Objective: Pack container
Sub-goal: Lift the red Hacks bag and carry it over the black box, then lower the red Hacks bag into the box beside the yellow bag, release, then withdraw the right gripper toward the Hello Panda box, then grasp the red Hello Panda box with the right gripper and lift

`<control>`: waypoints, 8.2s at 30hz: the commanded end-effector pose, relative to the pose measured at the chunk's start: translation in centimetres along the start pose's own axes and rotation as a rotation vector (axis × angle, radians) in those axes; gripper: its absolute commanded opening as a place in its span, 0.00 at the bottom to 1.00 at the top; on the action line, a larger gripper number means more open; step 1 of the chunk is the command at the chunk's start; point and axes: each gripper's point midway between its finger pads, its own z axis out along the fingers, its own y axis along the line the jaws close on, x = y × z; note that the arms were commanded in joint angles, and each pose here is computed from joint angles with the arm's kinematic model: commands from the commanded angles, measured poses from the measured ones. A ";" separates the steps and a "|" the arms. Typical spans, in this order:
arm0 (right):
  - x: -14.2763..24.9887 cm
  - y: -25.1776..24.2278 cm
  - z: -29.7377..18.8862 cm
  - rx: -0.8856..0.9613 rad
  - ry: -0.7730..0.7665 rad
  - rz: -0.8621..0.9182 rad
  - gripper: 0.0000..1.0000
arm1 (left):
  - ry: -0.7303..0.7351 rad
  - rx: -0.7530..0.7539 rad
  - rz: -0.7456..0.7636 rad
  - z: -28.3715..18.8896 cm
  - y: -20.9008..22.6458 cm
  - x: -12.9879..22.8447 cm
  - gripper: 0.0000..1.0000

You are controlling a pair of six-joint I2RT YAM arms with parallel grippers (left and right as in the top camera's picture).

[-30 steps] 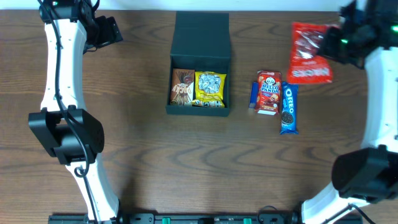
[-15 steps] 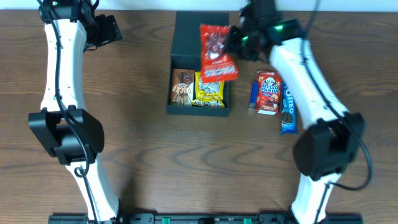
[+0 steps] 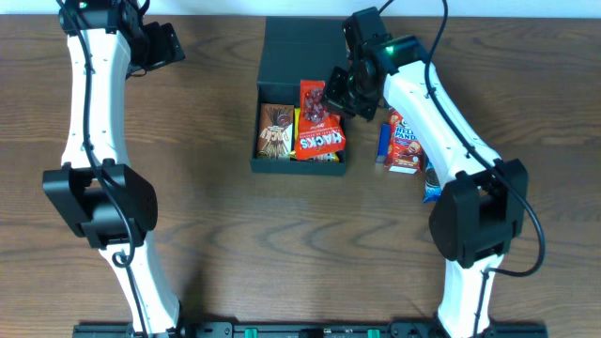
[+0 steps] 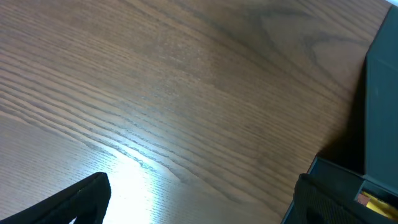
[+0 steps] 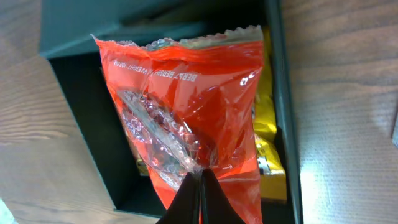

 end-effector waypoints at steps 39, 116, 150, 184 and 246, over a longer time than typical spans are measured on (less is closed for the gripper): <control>4.3 -3.9 6.4 0.137 0.247 -0.304 0.02 | 0.001 -0.012 -0.009 -0.1 0.3 0.1 0.95; -5.9 -26.7 -5.9 0.504 0.076 -0.025 0.80 | 0.003 -0.012 -0.012 -0.1 0.3 0.2 0.95; -4.1 -27.0 -2.5 0.441 0.126 0.001 0.72 | 0.023 -0.018 -0.011 -0.1 0.4 0.7 0.95; -3.8 -18.1 1.8 0.322 0.066 -0.164 0.75 | 0.029 -0.021 -0.008 -0.1 0.5 0.8 0.95; -2.9 -20.2 6.2 0.350 0.162 -0.145 0.67 | 0.021 -0.018 -0.009 -0.1 0.4 0.6 0.95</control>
